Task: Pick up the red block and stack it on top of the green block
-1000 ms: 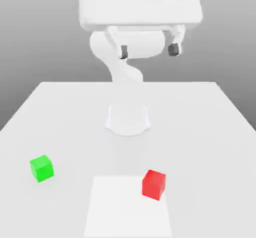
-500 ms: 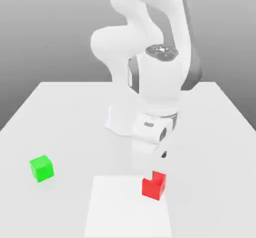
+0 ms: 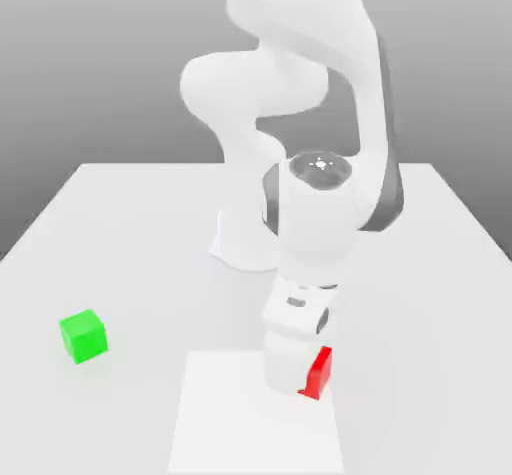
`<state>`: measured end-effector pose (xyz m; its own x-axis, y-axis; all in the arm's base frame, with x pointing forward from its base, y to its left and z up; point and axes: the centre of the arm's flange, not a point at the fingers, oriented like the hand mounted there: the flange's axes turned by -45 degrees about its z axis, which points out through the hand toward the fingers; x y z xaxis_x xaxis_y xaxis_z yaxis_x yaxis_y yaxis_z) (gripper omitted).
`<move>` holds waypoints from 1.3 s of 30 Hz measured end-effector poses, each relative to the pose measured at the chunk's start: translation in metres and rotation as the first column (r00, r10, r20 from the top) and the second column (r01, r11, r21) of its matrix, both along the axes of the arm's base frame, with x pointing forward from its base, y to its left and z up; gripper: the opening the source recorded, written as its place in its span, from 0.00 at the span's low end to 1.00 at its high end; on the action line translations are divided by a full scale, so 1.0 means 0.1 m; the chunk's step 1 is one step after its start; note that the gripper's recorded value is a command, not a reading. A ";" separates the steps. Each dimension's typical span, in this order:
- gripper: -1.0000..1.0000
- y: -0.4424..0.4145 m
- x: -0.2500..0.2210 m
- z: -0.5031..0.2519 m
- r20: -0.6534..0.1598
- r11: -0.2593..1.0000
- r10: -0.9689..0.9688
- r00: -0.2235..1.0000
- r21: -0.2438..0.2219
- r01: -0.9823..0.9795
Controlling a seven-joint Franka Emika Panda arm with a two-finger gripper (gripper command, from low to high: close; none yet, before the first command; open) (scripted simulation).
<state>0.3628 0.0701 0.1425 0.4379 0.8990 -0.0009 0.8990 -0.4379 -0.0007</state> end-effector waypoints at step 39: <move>0.00 -3.30 -0.82 0.93 0.013 0.891 -0.454 0.891 0.013 0.454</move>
